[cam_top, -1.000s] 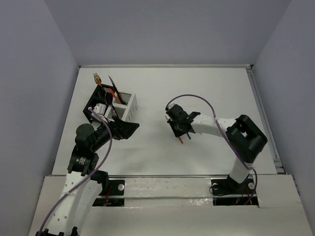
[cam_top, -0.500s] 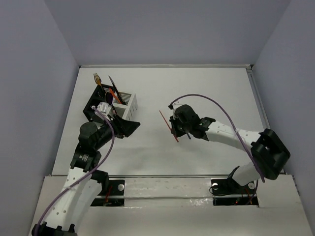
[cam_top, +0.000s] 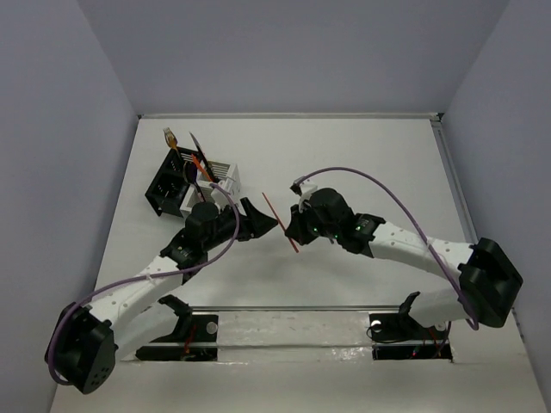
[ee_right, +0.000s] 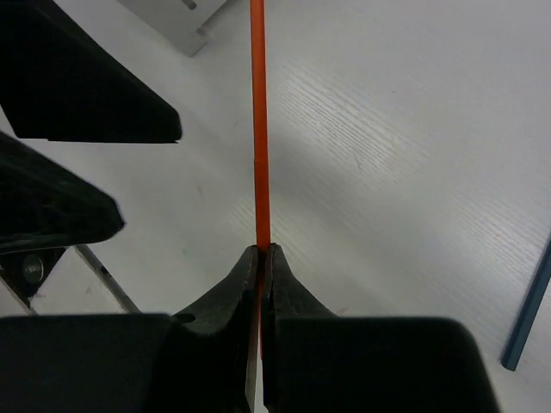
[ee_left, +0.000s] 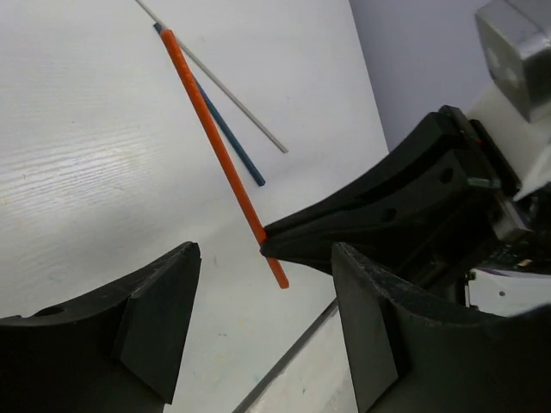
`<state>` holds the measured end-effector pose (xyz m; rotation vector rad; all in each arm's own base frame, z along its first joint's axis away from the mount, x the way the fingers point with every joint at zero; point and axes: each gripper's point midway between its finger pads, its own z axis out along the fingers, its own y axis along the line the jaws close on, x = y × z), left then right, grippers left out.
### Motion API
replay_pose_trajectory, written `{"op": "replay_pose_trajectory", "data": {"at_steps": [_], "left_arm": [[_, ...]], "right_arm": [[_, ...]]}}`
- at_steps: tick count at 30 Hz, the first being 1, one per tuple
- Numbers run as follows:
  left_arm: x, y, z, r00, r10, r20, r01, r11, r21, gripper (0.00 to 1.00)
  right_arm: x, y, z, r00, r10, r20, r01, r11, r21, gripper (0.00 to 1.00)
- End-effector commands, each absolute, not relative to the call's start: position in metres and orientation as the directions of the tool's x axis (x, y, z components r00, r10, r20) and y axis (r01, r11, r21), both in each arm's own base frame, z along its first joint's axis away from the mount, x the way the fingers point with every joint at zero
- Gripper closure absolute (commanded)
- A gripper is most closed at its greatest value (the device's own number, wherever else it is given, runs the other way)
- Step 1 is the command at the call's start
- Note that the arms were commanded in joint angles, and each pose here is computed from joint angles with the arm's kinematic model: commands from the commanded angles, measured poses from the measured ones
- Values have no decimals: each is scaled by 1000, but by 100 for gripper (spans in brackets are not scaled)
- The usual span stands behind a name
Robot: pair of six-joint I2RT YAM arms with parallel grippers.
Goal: Sort the eating utensils into containers
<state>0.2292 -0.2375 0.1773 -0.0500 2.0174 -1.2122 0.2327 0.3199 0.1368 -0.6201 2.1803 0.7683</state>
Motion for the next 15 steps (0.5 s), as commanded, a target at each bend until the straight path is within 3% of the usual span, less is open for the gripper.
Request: {"op": "replay_pose_trajectory", "data": {"at_steps": [1, 4, 15], "left_arm": [[261, -241, 210, -570, -491, -659, 367, 565, -739, 39], [272, -236, 199, -540, -514, -667, 320, 608, -727, 41], [278, -269, 209, -527, -520, -672, 395, 551, -735, 46]], "right_arm": [[228, 331, 165, -572, -122, -811, -659, 656, 367, 100], [225, 327, 165, -570, -120, -813, -660, 656, 365, 100], [219, 332, 169, -559, -112, -822, -684, 623, 380, 100]]}}
